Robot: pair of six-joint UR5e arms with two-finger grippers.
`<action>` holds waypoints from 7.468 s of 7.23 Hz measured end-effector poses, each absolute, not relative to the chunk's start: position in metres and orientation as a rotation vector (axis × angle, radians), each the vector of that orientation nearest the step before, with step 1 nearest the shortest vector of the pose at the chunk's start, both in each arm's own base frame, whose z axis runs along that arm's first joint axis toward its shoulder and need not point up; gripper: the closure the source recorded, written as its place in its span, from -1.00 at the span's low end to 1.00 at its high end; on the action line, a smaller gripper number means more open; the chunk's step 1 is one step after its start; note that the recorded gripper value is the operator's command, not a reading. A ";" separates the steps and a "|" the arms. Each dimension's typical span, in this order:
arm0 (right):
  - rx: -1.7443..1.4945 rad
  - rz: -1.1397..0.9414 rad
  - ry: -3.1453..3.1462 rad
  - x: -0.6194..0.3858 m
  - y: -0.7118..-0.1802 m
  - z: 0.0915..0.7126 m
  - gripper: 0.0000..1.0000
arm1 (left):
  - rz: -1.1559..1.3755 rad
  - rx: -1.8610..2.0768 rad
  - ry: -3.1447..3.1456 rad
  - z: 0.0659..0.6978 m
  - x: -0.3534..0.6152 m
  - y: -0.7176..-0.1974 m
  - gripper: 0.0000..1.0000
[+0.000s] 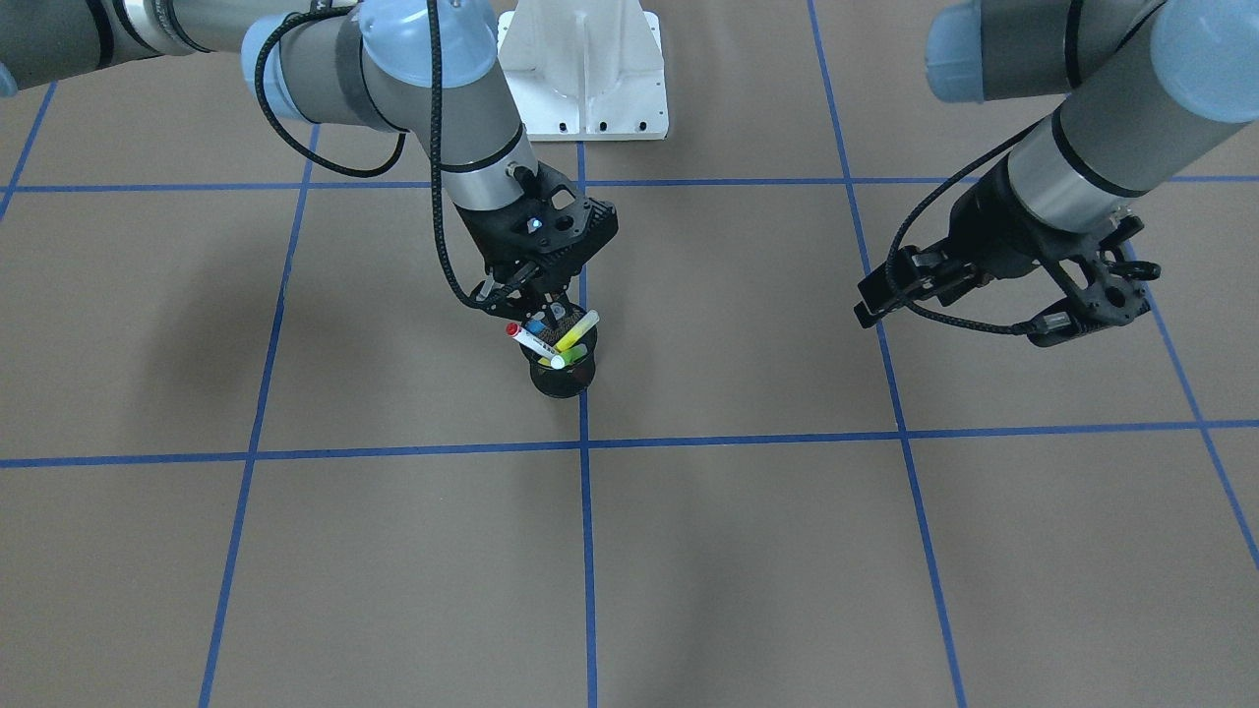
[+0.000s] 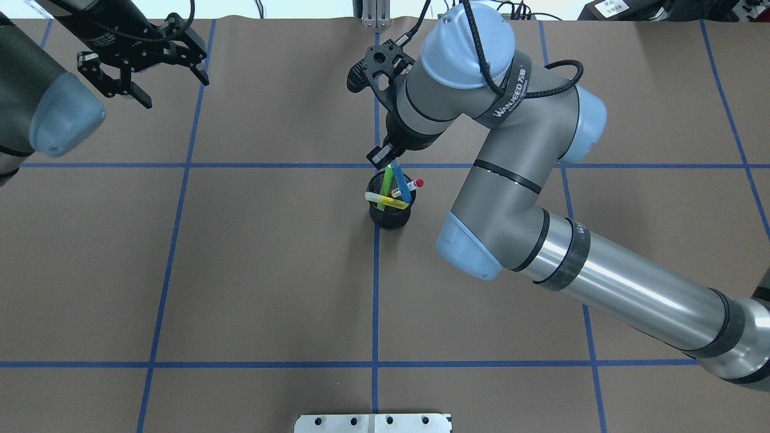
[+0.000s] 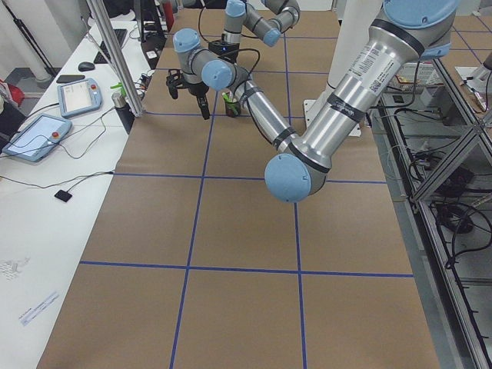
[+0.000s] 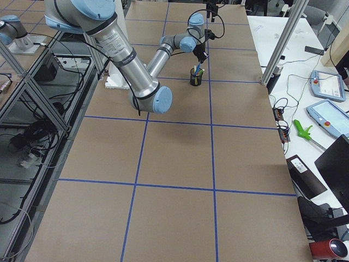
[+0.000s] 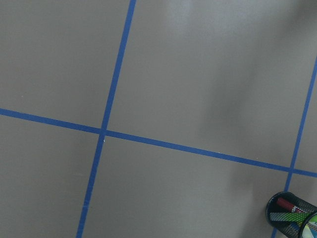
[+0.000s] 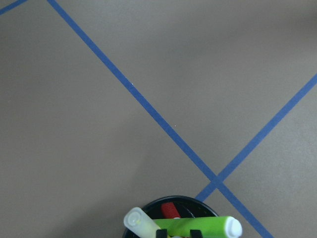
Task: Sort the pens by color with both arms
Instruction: 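Lift the blue marker out with the right gripper while the left arm approaches, then set the blue marker down beside the cup while left gripper descends to cup, then grasp the red-capped whiteboard marker with the left gripper while right arm withdraws, then lift the red marker out and carry it toward the blue marker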
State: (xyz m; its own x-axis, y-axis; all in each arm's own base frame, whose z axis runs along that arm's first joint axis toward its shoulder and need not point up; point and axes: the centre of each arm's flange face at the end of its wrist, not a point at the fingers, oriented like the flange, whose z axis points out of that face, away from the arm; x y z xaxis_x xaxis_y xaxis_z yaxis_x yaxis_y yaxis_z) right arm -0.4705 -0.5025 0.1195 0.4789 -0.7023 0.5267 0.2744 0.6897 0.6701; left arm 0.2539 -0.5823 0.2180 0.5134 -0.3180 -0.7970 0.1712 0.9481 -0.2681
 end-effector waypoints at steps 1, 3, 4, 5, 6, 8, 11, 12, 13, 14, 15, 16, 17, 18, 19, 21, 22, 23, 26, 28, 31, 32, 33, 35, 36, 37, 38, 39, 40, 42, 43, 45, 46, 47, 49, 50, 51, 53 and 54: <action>0.557 -0.626 -0.906 -0.455 -0.508 0.108 0.79 | -0.323 -0.184 0.991 0.210 0.263 -0.580 -0.99; 0.615 -0.572 -0.945 -0.408 -0.527 0.077 0.79 | -0.399 -0.245 0.994 0.191 0.284 -0.575 -0.99; 0.636 -0.517 -0.953 -0.376 -0.544 0.069 0.78 | -0.451 -0.284 0.996 0.177 0.296 -0.576 -0.99; 0.617 -0.467 -0.950 -0.343 -0.563 0.085 0.78 | -0.498 -0.323 0.997 0.164 0.309 -0.574 -0.99; 0.549 -0.408 -0.939 -0.315 -0.580 0.124 0.79 | -0.542 -0.366 1.002 0.156 0.326 -0.567 -0.99; 0.273 -0.192 -0.914 -0.283 -0.605 0.213 0.79 | -0.643 -0.436 1.041 0.144 0.383 -0.555 -0.99; -0.223 0.119 -0.888 -0.281 -0.664 0.311 0.79 | -0.787 -0.495 1.088 0.123 0.480 -0.514 -0.99; -0.301 0.142 -0.879 -0.286 -0.691 0.332 0.79 | -0.837 -0.509 1.102 0.115 0.504 -0.508 -0.98; -0.339 0.129 -0.864 -0.301 -0.708 0.342 0.79 | -0.899 -0.519 1.122 0.111 0.527 -0.508 -0.98; -0.347 0.092 -0.845 -0.322 -0.712 0.344 0.79 | -0.957 -0.523 1.149 0.111 0.542 -0.511 -0.98; -0.337 0.040 -0.823 -0.344 -0.711 0.340 0.79 | -0.999 -0.523 1.171 0.112 0.553 -0.513 -0.92; -0.324 -0.004 -0.806 -0.363 -0.710 0.336 0.79 | -1.028 -0.518 1.187 0.113 0.563 -0.513 -0.83; -0.328 -0.027 -0.803 -0.374 -0.710 0.332 0.79 | -1.043 -0.516 1.193 0.113 0.576 -0.509 -0.80; -0.352 -0.034 -0.809 -0.384 -0.711 0.334 0.79 | -1.054 -0.522 1.191 0.112 0.588 -0.503 -0.80; -0.385 -0.034 -0.811 -0.393 -0.710 0.341 0.79 | -1.063 -0.536 1.184 0.110 0.598 -0.496 -0.78; -0.440 -0.045 -0.792 -0.412 -0.704 0.366 0.77 | -1.064 -0.555 1.167 0.110 0.611 -0.484 -0.54; -0.449 -0.062 -0.787 -0.419 -0.701 0.373 0.77 | -1.064 -0.558 1.166 0.110 0.613 -0.481 -0.40; -0.452 -0.074 -0.786 -0.423 -0.698 0.376 0.67 | -1.066 -0.561 1.166 0.109 0.613 -0.480 -0.35; -0.446 -0.088 -0.779 -0.426 -0.697 0.377 -0.98 | -1.071 -0.561 1.179 0.106 0.607 -0.482 -0.22; -0.436 -0.084 -0.779 -0.425 -0.697 0.374 -0.97 | -1.079 -0.549 1.187 0.107 0.599 -0.491 -0.22; -0.391 0.004 -0.801 -0.350 -0.722 0.383 -0.97 | -1.083 -0.542 1.179 0.117 0.596 -0.495 0.04; -0.377 0.067 -0.800 -0.300 -0.727 0.408 -0.98 | -1.084 -0.542 1.177 0.118 0.596 -0.495 0.15; -0.352 0.137 -0.804 -0.244 -0.728 0.427 -0.98 | -1.084 -0.542 1.177 0.118 0.596 -0.494 0.35; -0.286 0.232 -0.830 -0.160 -0.730 0.426 -0.98 | -1.081 -0.544 1.177 0.117 0.597 -0.493 0.80; -0.255 0.266 -0.827 -0.132 -0.733 0.421 -0.98 | -1.081 -0.544 1.177 0.117 0.597 -0.493 0.84; -0.203 0.304 -0.805 -0.101 -0.737 0.411 -0.98 | -1.081 -0.544 1.177 0.117 0.597 -0.493 0.91; -0.131 0.349 -0.766 -0.062 -0.741 0.398 -0.98 | -1.077 -0.541 1.179 0.116 0.596 -0.493 0.97; -0.081 0.381 -0.732 -0.034 -0.742 0.391 -0.98 | -1.071 -0.538 1.185 0.113 0.593 -0.494 1.00; -0.054 0.402 -0.714 -0.016 -0.742 0.386 -0.98 | -1.069 -0.537 1.189 0.105 0.585 -0.494 1.00; 0.010 0.426 -0.676 0.009 -0.737 0.373 -1.00 | -1.075 -0.545 1.188 0.082 0.561 -0.503 1.00; 0.037 0.433 -0.662 0.018 -0.729 0.370 -1.00 | -1.077 -0.550 1.188 0.064 0.553 -0.507 1.00; 0.082 0.437 -0.664 0.031 -0.700 0.368 -1.00 | -1.057 -0.544 1.206 0.008 0.542 -0.507 1.00; 0.098 0.441 -0.669 0.039 -0.684 0.370 -1.00 | -1.004 -0.508 1.233 -0.023 0.536 -0.503 1.00; 0.105 0.447 -0.668 0.046 -0.674 0.376 -1.00 | -0.929 -0.419 1.269 -0.044 0.530 -0.502 1.00; 0.093 0.464 -0.655 0.065 -0.661 0.402 -0.99 | -0.789 -0.205 1.331 -0.057 0.527 -0.508 1.00; 0.091 0.472 -0.650 0.075 -0.656 0.420 -0.99 | -0.738 -0.115 1.351 -0.054 0.535 -0.513 1.00; 0.099 0.484 -0.650 0.085 -0.655 0.433 -0.99 | -0.699 -0.033 1.362 -0.047 0.552 -0.516 1.00; 0.113 0.511 -0.656 0.103 -0.662 0.462 -0.99 | -0.590 0.135 1.358 -0.034 0.591 -0.514 1.00; 0.116 0.521 -0.658 0.107 -0.665 0.470 -0.99 | -0.530 0.206 1.348 -0.023 0.611 -0.510 1.00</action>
State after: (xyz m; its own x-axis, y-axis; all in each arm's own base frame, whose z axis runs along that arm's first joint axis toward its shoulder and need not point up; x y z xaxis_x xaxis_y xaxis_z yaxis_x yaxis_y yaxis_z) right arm 0.1074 -0.6645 0.4695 0.6687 0.4245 0.6104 -0.4965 0.8661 -0.0585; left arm 0.6114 -0.5101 -0.0228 0.1248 -0.2441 -0.9617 0.4763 0.8650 -0.1578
